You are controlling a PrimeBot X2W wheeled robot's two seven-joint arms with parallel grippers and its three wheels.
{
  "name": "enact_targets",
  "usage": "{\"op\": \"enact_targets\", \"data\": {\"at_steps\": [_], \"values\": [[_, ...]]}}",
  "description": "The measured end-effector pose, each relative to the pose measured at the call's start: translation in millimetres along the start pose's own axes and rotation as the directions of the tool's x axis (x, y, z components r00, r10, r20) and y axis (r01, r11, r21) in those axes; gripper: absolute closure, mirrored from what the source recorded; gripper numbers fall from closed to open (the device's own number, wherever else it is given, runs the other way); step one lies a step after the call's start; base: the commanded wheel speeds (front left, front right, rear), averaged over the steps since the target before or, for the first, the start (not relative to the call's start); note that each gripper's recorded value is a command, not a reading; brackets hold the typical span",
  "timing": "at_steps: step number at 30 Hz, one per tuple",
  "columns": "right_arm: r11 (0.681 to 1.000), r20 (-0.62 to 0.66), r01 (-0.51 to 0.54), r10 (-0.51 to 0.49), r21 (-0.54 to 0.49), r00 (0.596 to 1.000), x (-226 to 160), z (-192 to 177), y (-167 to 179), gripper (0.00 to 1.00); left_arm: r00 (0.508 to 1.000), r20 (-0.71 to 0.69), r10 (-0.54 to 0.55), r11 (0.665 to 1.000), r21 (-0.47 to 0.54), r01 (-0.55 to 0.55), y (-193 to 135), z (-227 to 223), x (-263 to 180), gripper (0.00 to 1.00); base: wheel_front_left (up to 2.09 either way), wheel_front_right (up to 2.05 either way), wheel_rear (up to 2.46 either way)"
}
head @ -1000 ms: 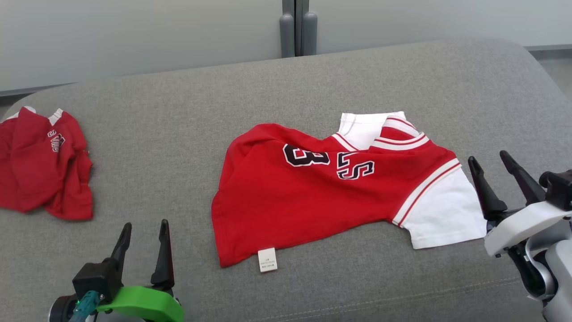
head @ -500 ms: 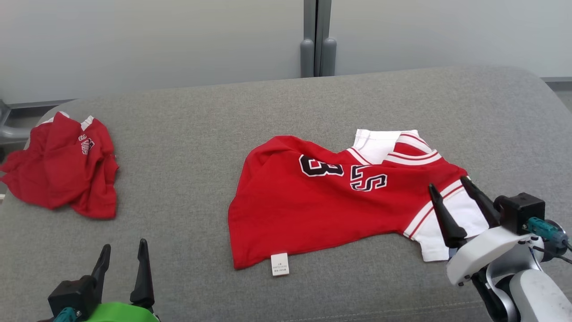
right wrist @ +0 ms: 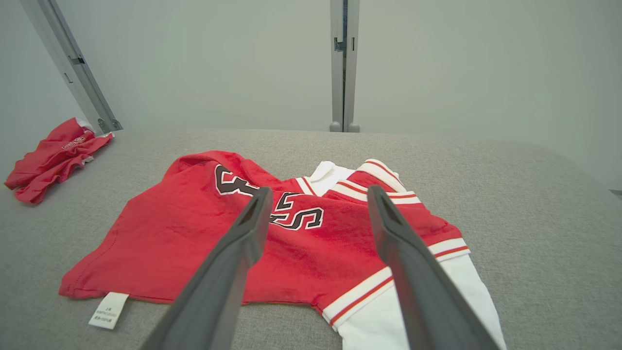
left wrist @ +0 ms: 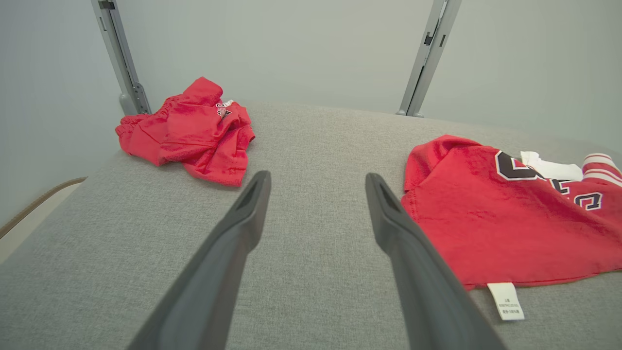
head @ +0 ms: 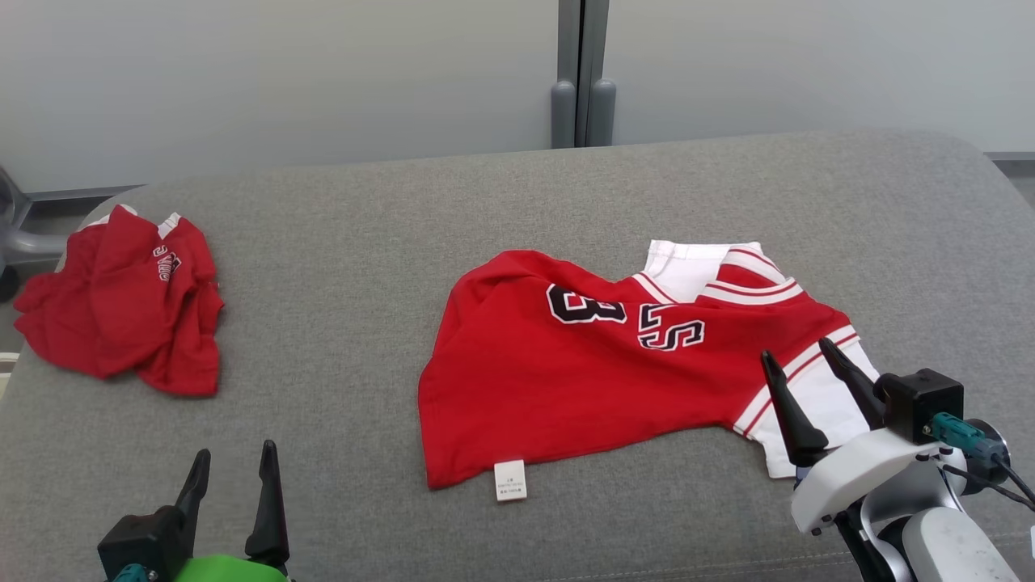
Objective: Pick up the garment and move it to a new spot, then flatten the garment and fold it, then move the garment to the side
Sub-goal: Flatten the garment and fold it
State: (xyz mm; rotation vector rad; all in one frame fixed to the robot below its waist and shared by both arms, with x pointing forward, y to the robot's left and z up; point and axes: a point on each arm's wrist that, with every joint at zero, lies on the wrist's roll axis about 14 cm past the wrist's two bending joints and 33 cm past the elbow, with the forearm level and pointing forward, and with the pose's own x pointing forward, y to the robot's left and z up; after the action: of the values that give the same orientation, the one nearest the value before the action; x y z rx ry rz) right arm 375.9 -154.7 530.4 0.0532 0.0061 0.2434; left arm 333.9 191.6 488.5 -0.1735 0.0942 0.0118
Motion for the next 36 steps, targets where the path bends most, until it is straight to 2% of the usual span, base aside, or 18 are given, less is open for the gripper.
{"op": "enact_targets", "data": {"at_steps": [21, 25, 30, 36], "values": [[0.999, 0.01, 0.035, -0.035, 0.009, 0.999, -9, 2, -9, 0.0, 0.998, -0.03, -0.051, 0.999, -0.002, 0.051, -19, -1, -3, 0.0, 0.0, 0.0, 0.0], [0.999, -0.007, 0.052, -0.052, 0.009, 0.999, -12, -3, -15, 0.0, 0.991, -0.097, -0.096, 0.992, -0.087, 0.087, -38, -17, -5, 0.0, 0.0, 0.0, 0.0], [0.997, -0.026, 0.071, -0.07, 0.014, 0.997, -15, -8, -22, 0.0, 0.963, -0.205, -0.173, 0.964, -0.235, 0.123, -69, -38, -2, 0.0, 0.0, 0.0, 0.0], [0.995, -0.044, 0.099, -0.098, 0.024, 0.994, -19, -14, -30, 0.0, 0.918, -0.326, -0.226, 0.942, -0.311, 0.122, -92, -67, 5, 0.0, 0.0, 0.0, 0.0]]}}
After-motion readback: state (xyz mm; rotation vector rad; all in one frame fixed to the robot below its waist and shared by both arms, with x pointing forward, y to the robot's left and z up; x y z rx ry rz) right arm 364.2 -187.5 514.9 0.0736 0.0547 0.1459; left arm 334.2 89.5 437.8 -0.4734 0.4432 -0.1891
